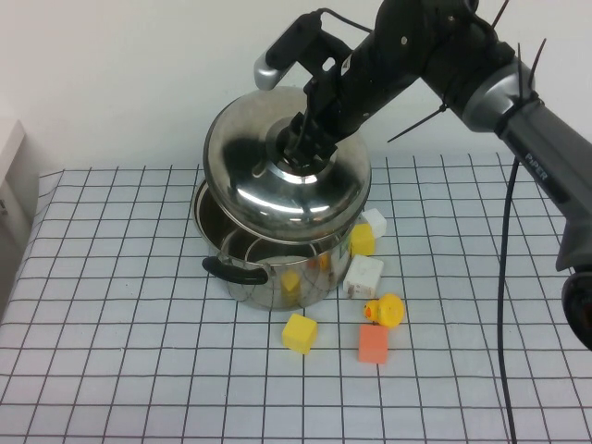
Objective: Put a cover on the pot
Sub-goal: Place the pot lid on the pot
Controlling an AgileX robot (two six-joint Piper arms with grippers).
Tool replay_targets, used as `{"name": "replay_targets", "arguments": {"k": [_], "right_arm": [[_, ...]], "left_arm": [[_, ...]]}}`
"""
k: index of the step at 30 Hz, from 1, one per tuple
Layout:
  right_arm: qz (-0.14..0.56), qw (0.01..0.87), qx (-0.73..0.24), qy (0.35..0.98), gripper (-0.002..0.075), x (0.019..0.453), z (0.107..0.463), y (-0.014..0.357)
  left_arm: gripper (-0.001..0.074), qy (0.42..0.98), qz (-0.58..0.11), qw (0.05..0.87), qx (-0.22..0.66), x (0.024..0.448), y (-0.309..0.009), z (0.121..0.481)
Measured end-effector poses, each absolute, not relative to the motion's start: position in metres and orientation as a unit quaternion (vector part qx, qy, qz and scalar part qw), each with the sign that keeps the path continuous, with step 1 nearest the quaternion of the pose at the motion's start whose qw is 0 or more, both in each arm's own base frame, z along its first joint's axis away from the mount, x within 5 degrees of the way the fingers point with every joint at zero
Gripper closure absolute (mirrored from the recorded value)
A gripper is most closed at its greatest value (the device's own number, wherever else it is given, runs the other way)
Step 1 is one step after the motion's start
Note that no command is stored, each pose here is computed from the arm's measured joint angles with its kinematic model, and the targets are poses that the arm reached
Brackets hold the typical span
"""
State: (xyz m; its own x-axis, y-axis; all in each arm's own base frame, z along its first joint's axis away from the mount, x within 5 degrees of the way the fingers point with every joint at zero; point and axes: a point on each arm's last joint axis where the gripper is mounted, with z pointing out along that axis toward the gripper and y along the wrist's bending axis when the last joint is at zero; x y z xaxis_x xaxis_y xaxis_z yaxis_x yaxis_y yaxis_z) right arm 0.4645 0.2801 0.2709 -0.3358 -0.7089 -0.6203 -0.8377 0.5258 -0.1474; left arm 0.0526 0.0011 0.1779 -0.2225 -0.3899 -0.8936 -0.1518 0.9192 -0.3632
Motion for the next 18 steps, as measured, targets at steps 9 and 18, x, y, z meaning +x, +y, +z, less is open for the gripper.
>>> {"name": "replay_targets", "arguments": {"k": [9, 18], "right_arm": [[0.118, 0.317, -0.479, 0.810, 0.0377, 0.461, 0.271, 0.284], [0.135, 0.308, -0.500, 0.798, 0.0377, 0.446, 0.270, 0.305]], "left_arm": [[0.0738, 0.775, -0.099, 0.599, -0.175, 0.053, 0.001, 0.178], [0.0738, 0.775, -0.099, 0.599, -0.175, 0.053, 0.001, 0.178]]}}
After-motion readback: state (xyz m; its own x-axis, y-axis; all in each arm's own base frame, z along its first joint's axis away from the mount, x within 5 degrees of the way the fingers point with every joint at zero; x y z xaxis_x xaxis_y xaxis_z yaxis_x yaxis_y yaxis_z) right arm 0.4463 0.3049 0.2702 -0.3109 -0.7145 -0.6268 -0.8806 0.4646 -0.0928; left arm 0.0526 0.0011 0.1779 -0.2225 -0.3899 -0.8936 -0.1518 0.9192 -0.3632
